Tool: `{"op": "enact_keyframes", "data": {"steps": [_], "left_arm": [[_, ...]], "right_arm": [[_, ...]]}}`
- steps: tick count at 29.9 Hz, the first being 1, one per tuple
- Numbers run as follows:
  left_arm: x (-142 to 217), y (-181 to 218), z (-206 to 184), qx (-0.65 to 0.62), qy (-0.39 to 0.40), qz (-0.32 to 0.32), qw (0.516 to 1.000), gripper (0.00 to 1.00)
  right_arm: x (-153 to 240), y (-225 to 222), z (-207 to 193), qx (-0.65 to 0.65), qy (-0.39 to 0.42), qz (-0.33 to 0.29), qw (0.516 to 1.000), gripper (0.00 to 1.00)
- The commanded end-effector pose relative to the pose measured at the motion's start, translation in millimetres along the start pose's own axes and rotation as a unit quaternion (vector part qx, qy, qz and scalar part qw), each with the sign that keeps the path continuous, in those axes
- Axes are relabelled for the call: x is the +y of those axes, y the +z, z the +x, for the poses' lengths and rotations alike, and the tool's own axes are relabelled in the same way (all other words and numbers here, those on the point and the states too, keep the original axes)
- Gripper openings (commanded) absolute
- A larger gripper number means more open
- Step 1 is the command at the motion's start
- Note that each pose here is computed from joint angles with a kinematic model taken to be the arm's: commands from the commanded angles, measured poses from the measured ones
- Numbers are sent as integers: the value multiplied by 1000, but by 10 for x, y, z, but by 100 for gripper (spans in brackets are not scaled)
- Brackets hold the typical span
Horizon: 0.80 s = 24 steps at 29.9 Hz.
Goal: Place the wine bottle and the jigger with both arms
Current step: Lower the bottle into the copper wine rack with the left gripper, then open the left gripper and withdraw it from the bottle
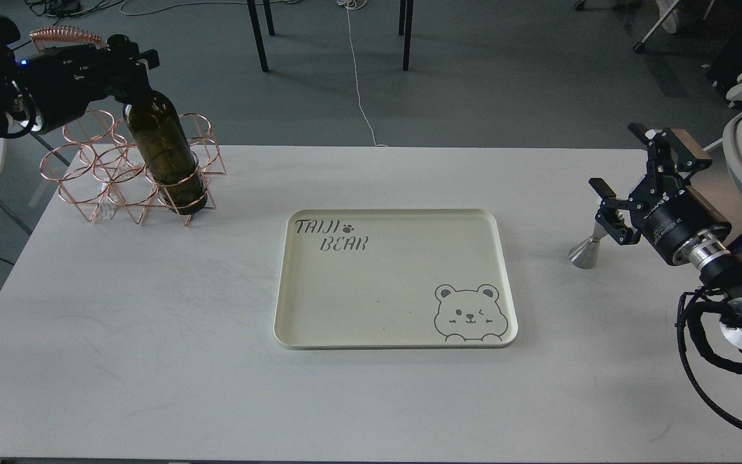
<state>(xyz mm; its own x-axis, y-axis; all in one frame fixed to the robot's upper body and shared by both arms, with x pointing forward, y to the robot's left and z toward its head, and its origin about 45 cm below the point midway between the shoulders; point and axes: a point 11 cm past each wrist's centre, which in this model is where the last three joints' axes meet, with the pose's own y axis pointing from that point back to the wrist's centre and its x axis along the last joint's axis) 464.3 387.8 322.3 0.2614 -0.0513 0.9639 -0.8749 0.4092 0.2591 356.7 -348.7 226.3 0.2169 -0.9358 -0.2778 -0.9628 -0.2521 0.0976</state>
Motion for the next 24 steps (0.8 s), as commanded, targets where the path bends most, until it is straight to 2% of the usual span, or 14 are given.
{"op": "enact_keyframes", "data": {"steps": [1,5,10,14,17,24], "left_arm": [[-2,-9,-56,1,1,2,1000,28],[4,-14,-92,2,-3,2,1000,40],[8,-18,-103,0,-6,3,1000,67],[2,-12,-93,1,-4,2,1000,81],[1,-7,-108,2,-7,1,1000,98],[157,-76,-86,13,-7,4,1000,99]], "right_arm": [[0,-3,2,0,0,1,1000,96],[-4,-9,0,0,0,1,1000,96],[2,-7,6,1,1,1,1000,96],[2,-7,6,1,1,1,1000,96],[-3,-17,4,1,0,2,1000,96],[0,-29,14,2,1,3,1000,96]]}}
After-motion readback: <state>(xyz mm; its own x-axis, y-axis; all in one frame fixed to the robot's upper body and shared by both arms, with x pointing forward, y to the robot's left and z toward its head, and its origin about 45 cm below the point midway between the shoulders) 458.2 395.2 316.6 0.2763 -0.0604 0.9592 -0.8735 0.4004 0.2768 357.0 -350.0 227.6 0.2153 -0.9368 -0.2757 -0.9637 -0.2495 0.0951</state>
